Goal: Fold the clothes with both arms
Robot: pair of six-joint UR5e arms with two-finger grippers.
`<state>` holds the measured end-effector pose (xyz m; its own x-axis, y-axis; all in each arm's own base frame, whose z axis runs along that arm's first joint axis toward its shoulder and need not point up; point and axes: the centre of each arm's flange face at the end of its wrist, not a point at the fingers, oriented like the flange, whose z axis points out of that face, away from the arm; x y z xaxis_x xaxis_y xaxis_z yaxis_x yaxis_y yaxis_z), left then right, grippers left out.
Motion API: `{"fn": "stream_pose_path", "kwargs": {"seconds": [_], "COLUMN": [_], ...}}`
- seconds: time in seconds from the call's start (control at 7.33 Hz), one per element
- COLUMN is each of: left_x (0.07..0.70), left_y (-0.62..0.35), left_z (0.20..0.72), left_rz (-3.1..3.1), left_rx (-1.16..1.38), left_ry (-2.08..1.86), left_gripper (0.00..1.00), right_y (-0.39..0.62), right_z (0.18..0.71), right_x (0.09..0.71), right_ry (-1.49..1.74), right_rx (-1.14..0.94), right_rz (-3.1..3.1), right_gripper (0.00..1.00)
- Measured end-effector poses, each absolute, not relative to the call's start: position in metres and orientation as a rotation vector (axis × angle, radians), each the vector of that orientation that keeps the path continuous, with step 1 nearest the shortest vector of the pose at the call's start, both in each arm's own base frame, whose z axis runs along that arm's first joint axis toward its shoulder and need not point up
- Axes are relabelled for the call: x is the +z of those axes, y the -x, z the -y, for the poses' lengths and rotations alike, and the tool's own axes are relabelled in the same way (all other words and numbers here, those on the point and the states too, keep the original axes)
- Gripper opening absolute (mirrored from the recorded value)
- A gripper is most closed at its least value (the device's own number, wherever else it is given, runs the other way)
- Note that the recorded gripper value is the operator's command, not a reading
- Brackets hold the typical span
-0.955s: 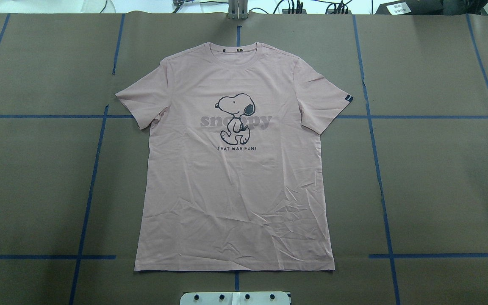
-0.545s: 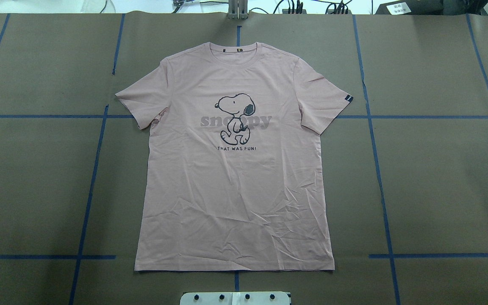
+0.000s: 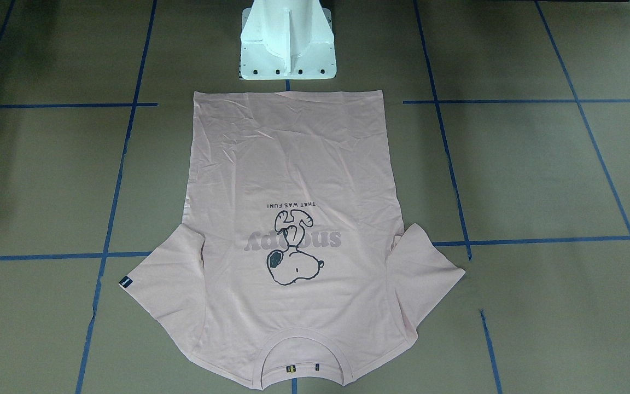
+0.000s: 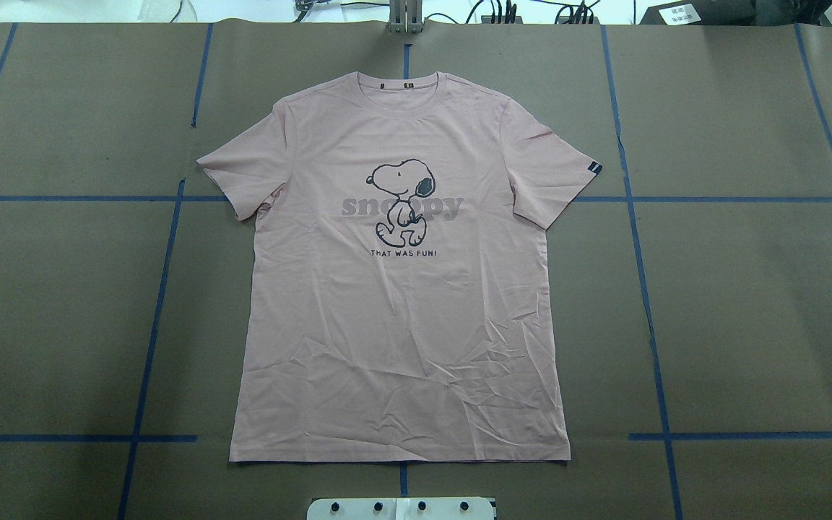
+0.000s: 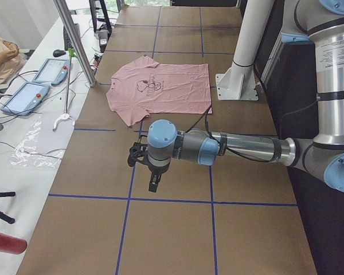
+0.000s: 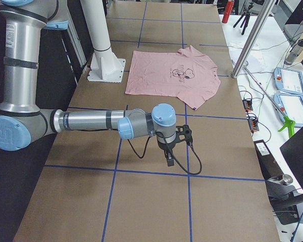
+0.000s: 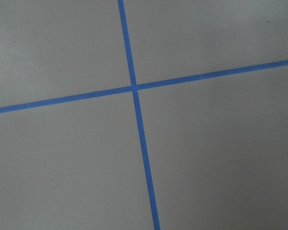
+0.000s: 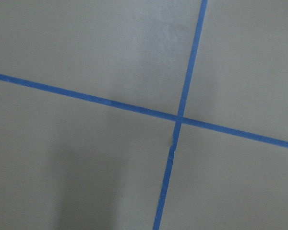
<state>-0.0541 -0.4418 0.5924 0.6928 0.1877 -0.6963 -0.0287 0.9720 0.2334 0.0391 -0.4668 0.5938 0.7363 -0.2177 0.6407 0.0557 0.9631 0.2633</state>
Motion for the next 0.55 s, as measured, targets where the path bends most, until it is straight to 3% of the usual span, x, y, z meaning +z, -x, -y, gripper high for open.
{"fn": "stream_pose_path", "kwargs": {"seconds": [0.27,0.55], "left_x": [0.579,0.518], "left_y": [0.054,0.054], "left_z": [0.455,0.508], "left_rz": [-0.793,-0.784], "left_rx": [0.132,0.170], "left_ry": [-0.243,-0.380], "left_gripper": [1.00,1.00], "right_y": [-0.037,-0.026], "right_z": [0.486,0.517], "right_x": [0.577,0.539], "right_ry": [-0.272,-0.322], "right_rx": [-0.165,-0.169], "right_rz": [0.741,0.775], "right_gripper": [1.00,1.00]}}
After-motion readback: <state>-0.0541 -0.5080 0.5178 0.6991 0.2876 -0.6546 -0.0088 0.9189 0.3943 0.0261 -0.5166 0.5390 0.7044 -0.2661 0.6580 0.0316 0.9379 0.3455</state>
